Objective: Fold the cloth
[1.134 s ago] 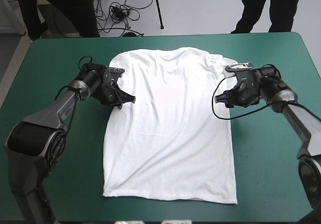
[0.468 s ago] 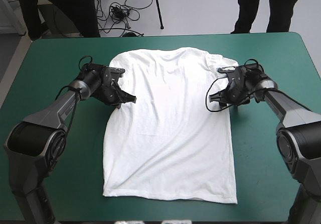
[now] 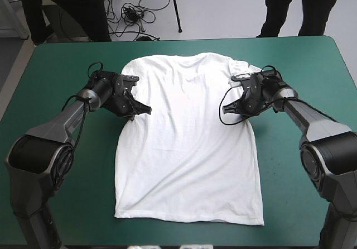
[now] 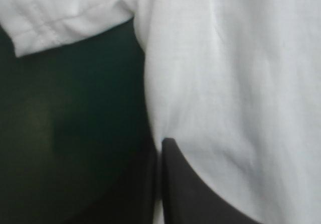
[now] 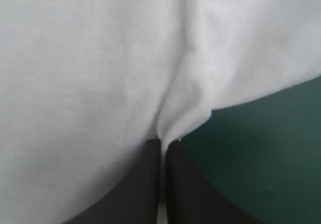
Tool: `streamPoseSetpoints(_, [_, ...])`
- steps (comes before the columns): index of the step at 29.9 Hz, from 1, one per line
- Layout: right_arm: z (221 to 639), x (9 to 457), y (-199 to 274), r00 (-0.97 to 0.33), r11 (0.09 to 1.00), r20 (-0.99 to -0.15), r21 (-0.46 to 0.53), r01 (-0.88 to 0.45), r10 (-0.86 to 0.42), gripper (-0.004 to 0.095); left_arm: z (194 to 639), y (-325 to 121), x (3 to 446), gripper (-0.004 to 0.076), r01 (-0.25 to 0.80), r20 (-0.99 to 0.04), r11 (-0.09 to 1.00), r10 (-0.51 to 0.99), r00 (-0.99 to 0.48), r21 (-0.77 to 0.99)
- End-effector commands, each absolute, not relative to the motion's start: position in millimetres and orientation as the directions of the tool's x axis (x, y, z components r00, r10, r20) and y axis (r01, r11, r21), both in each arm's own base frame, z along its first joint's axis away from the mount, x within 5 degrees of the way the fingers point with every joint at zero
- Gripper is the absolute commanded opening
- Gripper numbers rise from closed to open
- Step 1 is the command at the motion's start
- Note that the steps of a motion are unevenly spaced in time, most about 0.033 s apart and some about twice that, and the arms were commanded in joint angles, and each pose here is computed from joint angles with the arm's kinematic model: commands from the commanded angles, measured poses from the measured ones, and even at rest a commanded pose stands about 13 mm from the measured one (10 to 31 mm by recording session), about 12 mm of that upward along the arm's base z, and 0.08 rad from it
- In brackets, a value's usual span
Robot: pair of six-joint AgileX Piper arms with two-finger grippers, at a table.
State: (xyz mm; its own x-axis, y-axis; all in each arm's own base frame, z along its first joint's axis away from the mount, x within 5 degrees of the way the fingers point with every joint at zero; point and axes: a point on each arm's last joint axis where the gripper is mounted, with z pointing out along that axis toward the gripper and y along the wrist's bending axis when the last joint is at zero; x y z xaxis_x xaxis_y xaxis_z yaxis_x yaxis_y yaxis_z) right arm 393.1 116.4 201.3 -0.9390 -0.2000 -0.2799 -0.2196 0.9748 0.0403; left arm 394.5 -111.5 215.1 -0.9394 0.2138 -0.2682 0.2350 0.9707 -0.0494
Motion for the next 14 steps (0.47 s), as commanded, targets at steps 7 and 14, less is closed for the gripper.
streamPoseSetpoints(7, [244, 398, 124, -0.916, 0.972, -0.351, 0.056, -0.228, -0.195, -0.0017, 267, -112, 392, -0.0009, 0.238, -0.417, 0.969, 0.19, -0.889, -0.063])
streamPoseSetpoints(14, [328, 394, 100, -0.855, 0.979, -0.492, 0.025, -0.203, -0.165, -0.0017, 336, -107, 375, -0.0009, 0.255, -0.566, 0.965, 0.179, -0.805, -0.057])
